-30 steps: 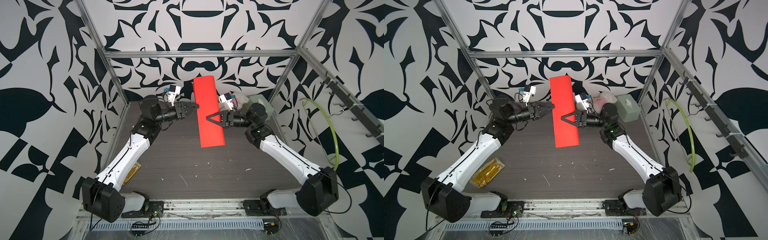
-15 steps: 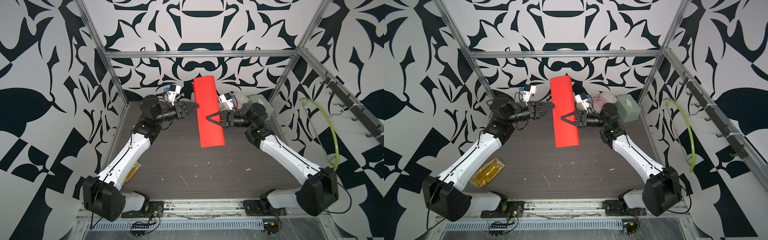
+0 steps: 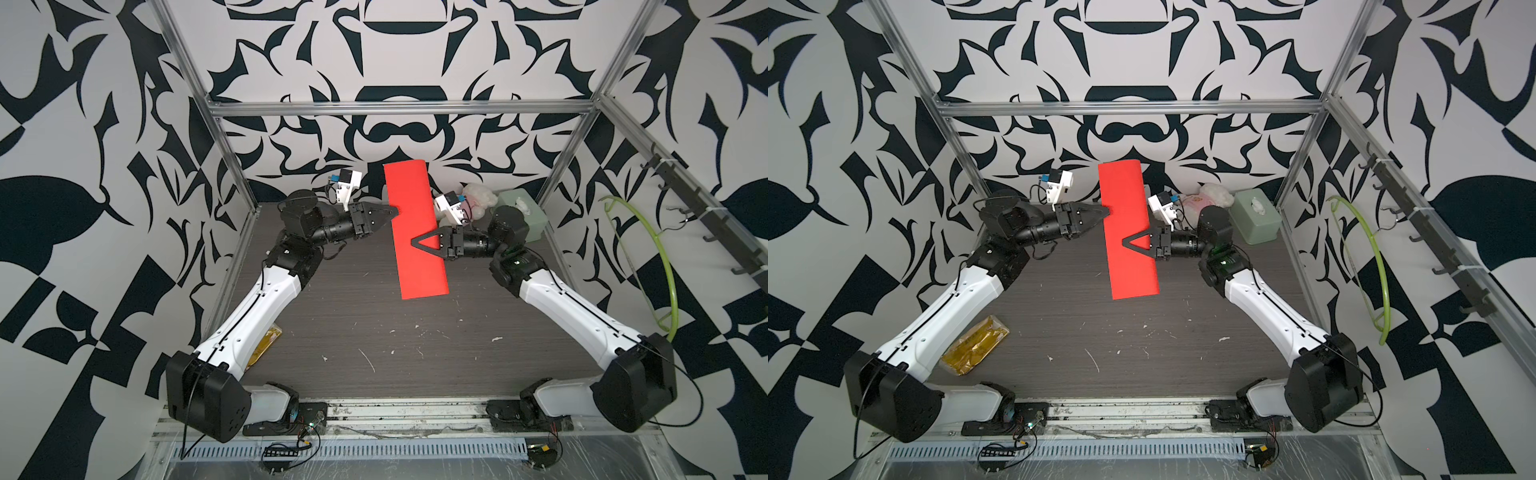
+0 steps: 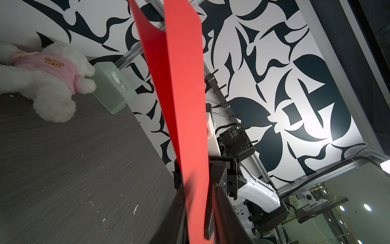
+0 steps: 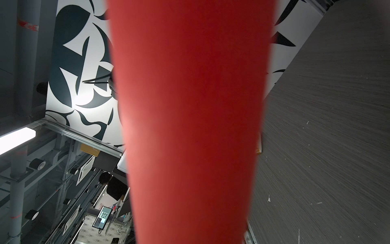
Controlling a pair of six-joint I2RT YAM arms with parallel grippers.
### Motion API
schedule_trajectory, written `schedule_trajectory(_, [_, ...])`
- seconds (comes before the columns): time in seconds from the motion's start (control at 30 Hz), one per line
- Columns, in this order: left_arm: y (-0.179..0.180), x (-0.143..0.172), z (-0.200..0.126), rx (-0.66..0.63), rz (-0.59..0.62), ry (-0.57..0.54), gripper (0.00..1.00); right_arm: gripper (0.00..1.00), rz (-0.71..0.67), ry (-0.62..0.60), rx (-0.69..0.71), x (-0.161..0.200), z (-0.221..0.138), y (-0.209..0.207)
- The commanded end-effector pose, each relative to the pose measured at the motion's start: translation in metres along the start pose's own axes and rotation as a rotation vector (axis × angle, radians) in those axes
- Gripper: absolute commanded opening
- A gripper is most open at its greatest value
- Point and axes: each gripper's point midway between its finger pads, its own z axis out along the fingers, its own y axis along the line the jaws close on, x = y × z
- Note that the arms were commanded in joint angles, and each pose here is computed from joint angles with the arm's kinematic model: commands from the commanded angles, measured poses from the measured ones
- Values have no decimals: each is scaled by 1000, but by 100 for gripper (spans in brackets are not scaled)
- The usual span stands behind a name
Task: Fold the rectangular paper in half along the long edge
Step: Fold the paper.
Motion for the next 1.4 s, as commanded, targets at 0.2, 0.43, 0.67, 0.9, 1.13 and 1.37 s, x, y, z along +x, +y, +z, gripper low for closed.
schedule_trajectory(0.2, [-4,-3,0,18,29,-2,24,28,-110,-14,-50,-6,-2,33])
schedule_trajectory(0.43, [-5,-3,-1,19,30,-2,22,28,-117,-15,-64,-7,-2,37])
schedule_trajectory(0.67, [-3,-3,0,16,26,0,13,28,-122,-12,-80,-7,-2,41])
schedule_trajectory(0.9, [-3,-2,0,16,26,1,5,28,-120,-7,-82,-6,-1,40])
schedule_trajectory(1.13, [-3,-3,0,16,28,0,0,28,-122,-6,-83,-6,-1,41])
schedule_trajectory(1.37, [-3,-3,0,16,29,0,0,45,-132,-11,-55,-6,-2,40])
